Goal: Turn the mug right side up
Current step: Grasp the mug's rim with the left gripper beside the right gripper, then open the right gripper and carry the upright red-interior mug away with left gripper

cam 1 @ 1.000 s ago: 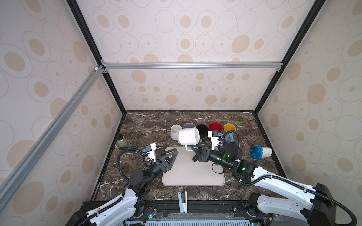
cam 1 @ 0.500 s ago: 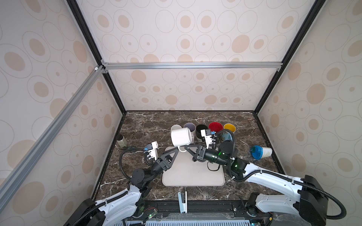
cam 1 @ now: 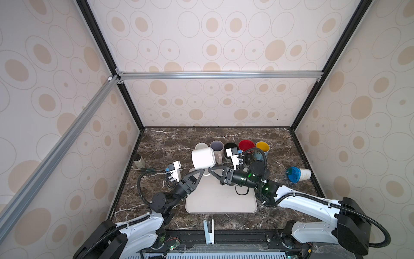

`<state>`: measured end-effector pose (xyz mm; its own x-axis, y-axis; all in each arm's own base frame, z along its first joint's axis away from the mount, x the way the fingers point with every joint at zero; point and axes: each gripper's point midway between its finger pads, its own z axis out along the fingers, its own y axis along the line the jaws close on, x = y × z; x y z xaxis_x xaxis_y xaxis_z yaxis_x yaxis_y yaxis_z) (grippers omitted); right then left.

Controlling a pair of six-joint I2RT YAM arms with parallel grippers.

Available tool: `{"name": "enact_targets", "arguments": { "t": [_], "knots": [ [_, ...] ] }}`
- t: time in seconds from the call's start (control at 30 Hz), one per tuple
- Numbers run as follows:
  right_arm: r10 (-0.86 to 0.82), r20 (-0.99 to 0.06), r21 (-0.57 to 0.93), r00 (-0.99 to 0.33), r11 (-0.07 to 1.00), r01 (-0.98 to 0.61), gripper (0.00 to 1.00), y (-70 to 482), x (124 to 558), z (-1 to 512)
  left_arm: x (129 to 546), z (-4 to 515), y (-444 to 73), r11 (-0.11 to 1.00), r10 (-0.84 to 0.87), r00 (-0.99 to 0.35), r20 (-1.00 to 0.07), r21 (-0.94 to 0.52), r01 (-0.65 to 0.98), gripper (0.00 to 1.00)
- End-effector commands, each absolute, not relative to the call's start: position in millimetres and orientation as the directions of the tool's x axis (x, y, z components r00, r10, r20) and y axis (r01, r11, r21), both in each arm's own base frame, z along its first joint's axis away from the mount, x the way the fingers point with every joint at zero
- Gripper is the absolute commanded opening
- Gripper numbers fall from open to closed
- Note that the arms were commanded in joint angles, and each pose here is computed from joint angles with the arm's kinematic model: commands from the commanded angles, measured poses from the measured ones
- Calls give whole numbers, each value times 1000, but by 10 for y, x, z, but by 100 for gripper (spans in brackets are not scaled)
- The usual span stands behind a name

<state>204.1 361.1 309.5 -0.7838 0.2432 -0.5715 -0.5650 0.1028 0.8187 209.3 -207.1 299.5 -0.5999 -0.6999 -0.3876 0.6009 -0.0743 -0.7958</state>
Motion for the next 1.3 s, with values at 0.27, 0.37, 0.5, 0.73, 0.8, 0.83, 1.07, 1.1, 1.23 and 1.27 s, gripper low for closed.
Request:
{"name": "enact_targets", "arguments": {
  "t": [0.27,0.37,0.5,0.73,0.8,0.83,1.07,1.1,1.23,1.27],
  "knots": [
    [264,-619,758,-739,-43,-651,0,3627,1906,3568,2055,3258,-2020,-137,-721,-584,-373,-749,648,53],
    [261,-617,760,-742,-47,-649,0,3637,1903,3560,2051,3260,-2018,-139,-720,-585,-372,-749,647,48],
    [252,-619,759,-744,-51,-649,0,3651,1876,3553,2048,3258,-2009,-140,-722,-586,-369,-751,646,41],
    [229,-621,765,-750,-33,-644,0,3681,1864,3478,2059,3234,-2021,-123,-718,-585,-378,-758,641,36],
    [216,-625,765,-750,-23,-644,0,3698,1857,3450,2055,3242,-2030,-125,-715,-588,-380,-757,641,37],
    [213,-627,763,-749,-22,-646,0,3708,1849,3450,2053,3248,-2031,-125,-714,-587,-382,-755,643,38],
    [201,-627,766,-753,-16,-642,0,3741,1845,3401,2055,3241,-2031,-120,-714,-587,-382,-759,640,31],
    [199,-628,766,-752,-16,-643,0,3742,1842,3398,2056,3246,-2027,-118,-715,-585,-384,-758,641,30],
    [195,-627,767,-754,-13,-641,0,3748,1841,3384,2063,3219,-2015,-105,-719,-579,-384,-764,637,17],
    [195,-627,768,-755,-11,-640,0,3749,1846,3376,2068,3217,-2010,-101,-721,-577,-385,-765,636,9]
  ]
}}
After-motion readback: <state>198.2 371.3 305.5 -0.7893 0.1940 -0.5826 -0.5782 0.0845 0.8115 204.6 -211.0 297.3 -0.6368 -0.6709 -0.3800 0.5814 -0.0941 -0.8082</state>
